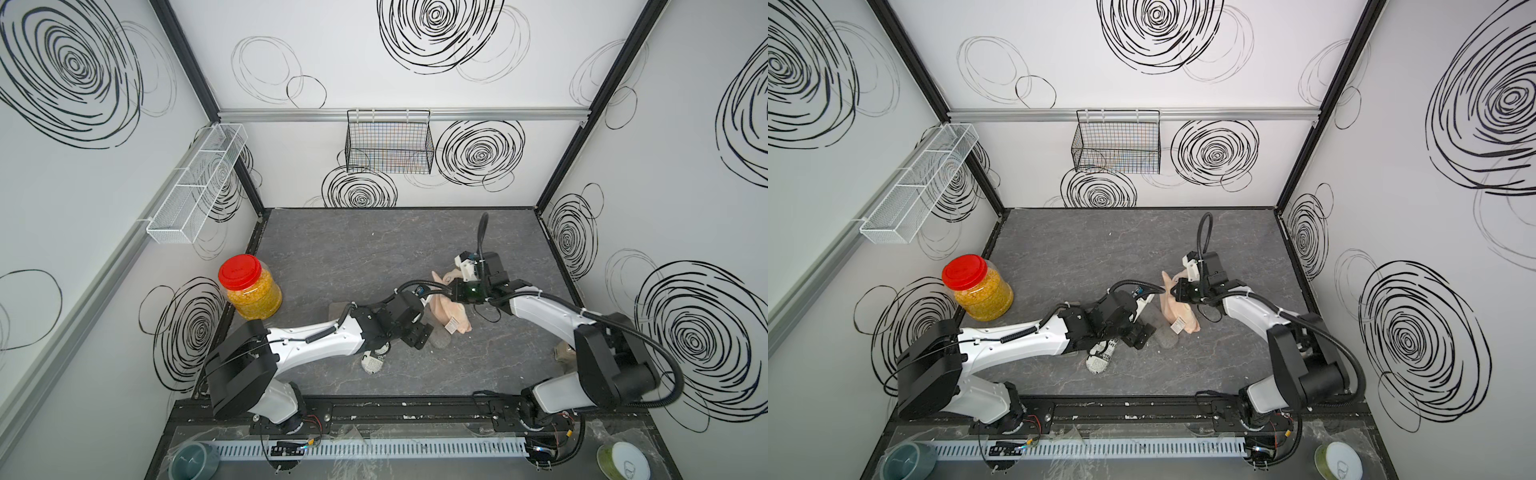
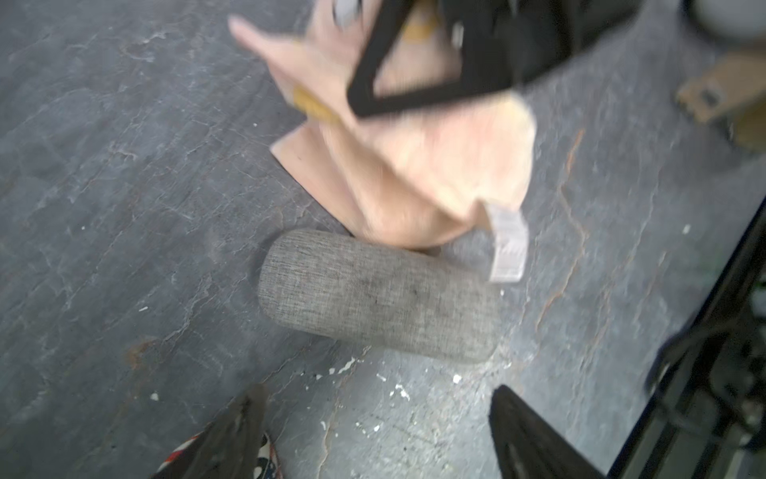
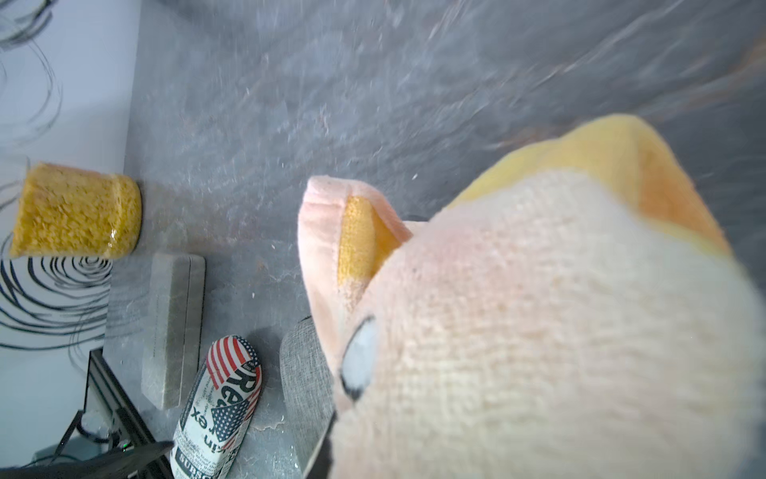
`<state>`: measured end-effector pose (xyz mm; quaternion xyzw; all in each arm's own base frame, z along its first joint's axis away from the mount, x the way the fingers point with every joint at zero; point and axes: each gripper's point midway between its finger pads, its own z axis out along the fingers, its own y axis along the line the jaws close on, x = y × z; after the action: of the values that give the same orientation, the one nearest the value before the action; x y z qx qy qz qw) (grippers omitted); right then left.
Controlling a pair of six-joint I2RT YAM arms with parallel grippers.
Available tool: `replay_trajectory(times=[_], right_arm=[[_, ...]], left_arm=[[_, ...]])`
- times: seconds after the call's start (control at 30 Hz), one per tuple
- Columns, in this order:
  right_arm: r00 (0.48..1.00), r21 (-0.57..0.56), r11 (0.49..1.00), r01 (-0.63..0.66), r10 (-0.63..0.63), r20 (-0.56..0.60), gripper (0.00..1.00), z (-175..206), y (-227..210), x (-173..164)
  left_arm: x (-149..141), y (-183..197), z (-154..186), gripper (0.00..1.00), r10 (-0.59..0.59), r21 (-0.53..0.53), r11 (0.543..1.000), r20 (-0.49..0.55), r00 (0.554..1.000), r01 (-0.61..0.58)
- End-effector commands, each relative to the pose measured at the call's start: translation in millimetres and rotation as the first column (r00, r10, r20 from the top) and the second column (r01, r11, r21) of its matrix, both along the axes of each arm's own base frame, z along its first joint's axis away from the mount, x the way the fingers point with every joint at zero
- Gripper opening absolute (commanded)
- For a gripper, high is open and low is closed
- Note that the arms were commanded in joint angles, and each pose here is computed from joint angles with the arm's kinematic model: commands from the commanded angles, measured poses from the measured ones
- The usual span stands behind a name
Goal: Wipe the eyeglass case
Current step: Adjust the eyeglass case at the center of the board.
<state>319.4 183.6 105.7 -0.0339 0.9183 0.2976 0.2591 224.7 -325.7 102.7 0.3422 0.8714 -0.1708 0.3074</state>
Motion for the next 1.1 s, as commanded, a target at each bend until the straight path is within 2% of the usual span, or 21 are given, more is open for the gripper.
replay_trajectory(times=[0.0, 0.07, 0.13, 0.2, 0.43, 0.77, 0.97, 1.07], right_arm=[[0.996, -0.051, 0.995, 0.090, -0.089, 0.007, 0.00, 11, -40, -11], [0.992, -0.033, 0.992, 0.121, -0.120, 0.027, 0.00, 24, -53, -19], [0.989, -0.014, 0.990, 0.138, -0.137, 0.050, 0.00, 35, -60, -27], [0.985, -0.001, 0.988, 0.155, -0.154, 0.076, 0.00, 41, -64, -34], [0.959, -0.010, 0.971, 0.240, -0.235, 0.161, 0.00, 50, -87, -45], [0.940, -0.005, 0.952, 0.306, -0.301, 0.162, 0.00, 52, -109, -52], [0.941, 0.008, 0.951, 0.308, -0.306, 0.148, 0.00, 49, -110, -52], [0.941, 0.012, 0.952, 0.307, -0.305, 0.145, 0.00, 49, -111, -51]], left_arm=[[-5, -5, -3, 0.95, -0.207, 0.165, 0.967, 0.056, 0.977, 0.196], [-4, -6, -8, 1.00, -0.279, 0.266, 0.931, 0.072, 0.957, 0.252], [-4, -4, -19, 0.99, -0.349, 0.364, 0.880, 0.062, 0.935, 0.304], [-4, -4, -26, 0.99, -0.392, 0.412, 0.845, 0.042, 0.919, 0.342], [11, -19, -42, 0.99, -0.423, 0.558, 0.771, 0.090, 0.901, 0.307], [36, -48, -53, 0.99, -0.398, 0.537, 0.799, 0.138, 0.907, 0.269], [47, -67, -59, 0.99, -0.392, 0.450, 0.834, 0.078, 0.917, 0.318], [45, -69, -64, 0.99, -0.391, 0.393, 0.847, 0.006, 0.920, 0.357]])
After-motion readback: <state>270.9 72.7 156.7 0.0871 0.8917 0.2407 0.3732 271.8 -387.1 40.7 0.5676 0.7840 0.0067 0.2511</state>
